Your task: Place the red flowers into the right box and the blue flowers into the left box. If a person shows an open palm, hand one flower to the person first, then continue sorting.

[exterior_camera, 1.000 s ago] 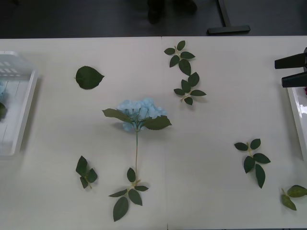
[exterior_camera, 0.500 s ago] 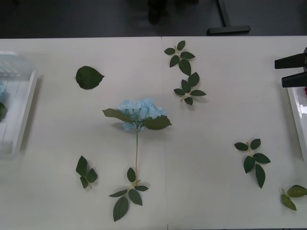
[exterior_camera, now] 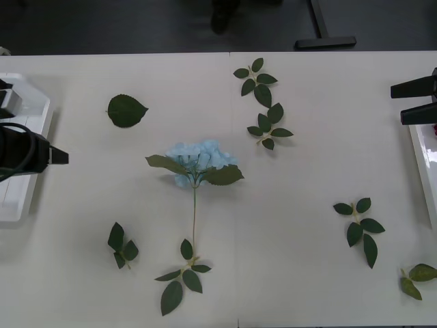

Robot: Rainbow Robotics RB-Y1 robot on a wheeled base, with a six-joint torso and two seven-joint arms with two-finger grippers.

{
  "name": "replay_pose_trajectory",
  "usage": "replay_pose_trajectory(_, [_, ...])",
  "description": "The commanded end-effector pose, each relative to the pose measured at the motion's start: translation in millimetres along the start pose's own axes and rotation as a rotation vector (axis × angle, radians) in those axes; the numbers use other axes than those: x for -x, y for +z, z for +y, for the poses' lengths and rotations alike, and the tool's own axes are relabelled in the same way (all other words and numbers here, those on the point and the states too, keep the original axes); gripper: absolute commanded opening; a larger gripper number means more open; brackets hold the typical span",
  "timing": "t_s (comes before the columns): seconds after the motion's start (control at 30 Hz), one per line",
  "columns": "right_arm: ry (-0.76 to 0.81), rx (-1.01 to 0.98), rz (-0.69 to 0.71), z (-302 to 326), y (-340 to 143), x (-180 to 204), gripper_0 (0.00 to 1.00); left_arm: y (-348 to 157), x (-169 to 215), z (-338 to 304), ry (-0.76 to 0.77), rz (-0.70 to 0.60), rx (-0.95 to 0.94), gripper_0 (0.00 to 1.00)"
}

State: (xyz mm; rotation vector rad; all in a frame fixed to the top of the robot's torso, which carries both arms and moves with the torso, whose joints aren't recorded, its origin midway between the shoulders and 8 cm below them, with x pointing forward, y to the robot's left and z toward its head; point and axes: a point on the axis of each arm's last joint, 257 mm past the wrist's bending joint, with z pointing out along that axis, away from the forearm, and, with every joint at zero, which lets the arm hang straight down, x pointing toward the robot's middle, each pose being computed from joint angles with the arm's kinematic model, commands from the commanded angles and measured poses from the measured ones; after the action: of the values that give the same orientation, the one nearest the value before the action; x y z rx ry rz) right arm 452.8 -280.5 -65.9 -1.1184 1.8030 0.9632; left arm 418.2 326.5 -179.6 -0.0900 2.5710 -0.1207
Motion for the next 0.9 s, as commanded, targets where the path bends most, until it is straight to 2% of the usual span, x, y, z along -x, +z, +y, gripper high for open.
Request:
replay_pose_trajectory(0.03, [-0.006,0.001,0.008,3.5,-3.0,1.8,1.00,16.0,-27.3,-56.8,0.015,0.018,-0.059,1.00])
replay_pose_trajectory(0.33, [-0.006,0.001,0.008,3.5,-3.0,1.8,1.00,56.6,-56.6,-154.0,0.147,-0.027,-0.097,1.00])
replay_pose_trajectory(0.6, [-0.006,0.001,0.008,3.5,-3.0,1.8,1.00,74.9,-79.6,-223.1,0.227,0.008,-0.160,1.00])
replay_pose_trajectory(0.9, [-0.006,0.001,0.008,3.5,-3.0,1.8,1.00,97.5,-80.2,-262.0,0.246,-0.014,-0.199,1.00])
